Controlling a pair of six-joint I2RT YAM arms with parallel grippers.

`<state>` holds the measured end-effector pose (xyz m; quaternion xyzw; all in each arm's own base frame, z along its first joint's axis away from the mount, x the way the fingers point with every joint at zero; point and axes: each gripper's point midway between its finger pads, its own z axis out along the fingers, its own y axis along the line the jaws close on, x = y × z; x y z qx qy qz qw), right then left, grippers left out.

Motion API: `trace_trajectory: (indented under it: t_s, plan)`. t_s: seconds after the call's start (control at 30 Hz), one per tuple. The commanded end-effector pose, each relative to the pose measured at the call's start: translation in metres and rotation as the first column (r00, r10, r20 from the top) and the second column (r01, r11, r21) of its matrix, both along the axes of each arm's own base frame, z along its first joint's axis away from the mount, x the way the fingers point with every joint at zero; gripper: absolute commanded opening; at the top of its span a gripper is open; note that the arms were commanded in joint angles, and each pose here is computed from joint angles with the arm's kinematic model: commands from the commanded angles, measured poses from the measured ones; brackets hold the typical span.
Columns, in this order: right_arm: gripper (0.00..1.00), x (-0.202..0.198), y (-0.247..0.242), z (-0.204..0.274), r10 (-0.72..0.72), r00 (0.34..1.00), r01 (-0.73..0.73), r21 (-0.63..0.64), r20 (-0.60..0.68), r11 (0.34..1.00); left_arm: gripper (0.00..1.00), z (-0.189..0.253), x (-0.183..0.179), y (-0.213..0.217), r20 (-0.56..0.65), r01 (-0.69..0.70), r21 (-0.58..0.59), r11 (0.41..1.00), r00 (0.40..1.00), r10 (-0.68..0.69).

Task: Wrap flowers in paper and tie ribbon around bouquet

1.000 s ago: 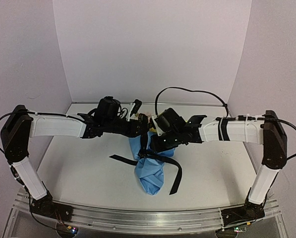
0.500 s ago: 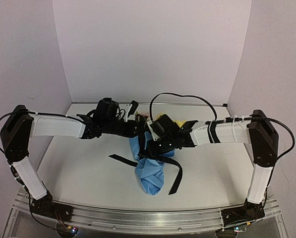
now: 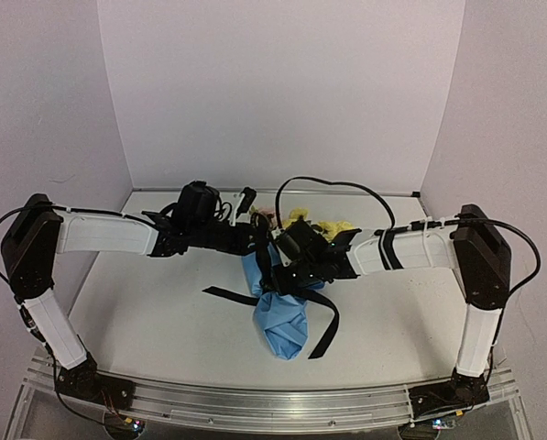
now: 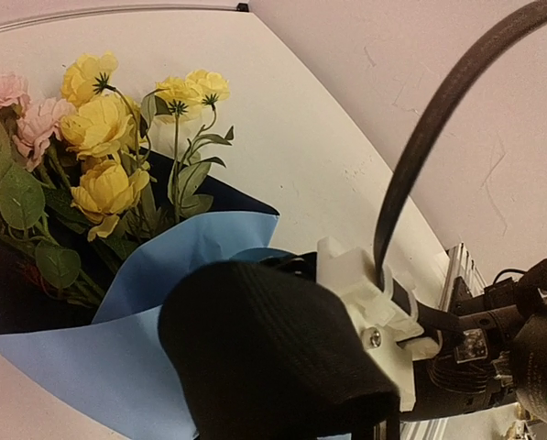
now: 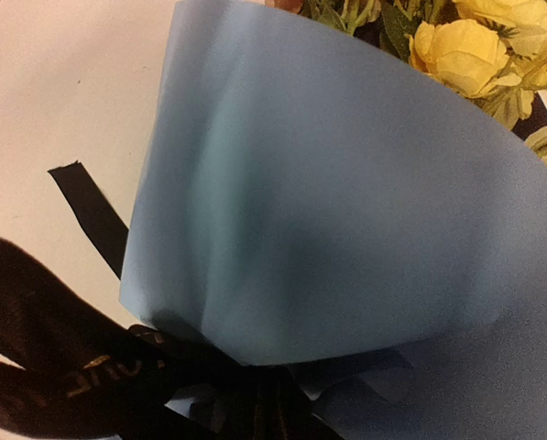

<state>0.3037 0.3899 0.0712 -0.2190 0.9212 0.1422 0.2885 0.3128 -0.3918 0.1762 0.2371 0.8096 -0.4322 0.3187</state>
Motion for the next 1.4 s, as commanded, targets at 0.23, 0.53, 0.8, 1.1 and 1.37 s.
trace_trajectory:
  t_s: [0.23,0.53,0.8,1.1,1.37]
  plan:
    - [0.0,0.004,-0.014,0.066,-0.112,0.99,0.101,0.125,0.089,0.987,0.0,-0.004,-0.007,-0.021,-0.021,0.121,0.001,0.993,0.992,-0.121]
    - [0.01,0.006,-0.038,0.074,-0.21,0.971,0.196,0.12,0.115,0.973,0.0,0.003,-0.003,-0.027,0.005,0.123,0.001,0.992,0.992,-0.123]
    - [0.02,0.004,-0.07,0.08,-0.317,0.936,0.305,0.102,0.15,0.947,0.0,0.002,-0.002,-0.04,0.009,0.154,0.014,0.988,0.988,-0.155]
    - [0.03,-0.001,-0.092,0.073,-0.376,0.914,0.368,0.077,0.152,0.926,0.0,-0.001,-0.005,-0.056,0.01,0.192,0.041,0.98,0.981,-0.193]
    - [0.09,-0.009,-0.108,0.065,-0.418,0.898,0.412,0.068,0.138,0.909,0.0,0.002,-0.002,-0.058,0.042,0.175,0.066,0.982,0.983,-0.178]
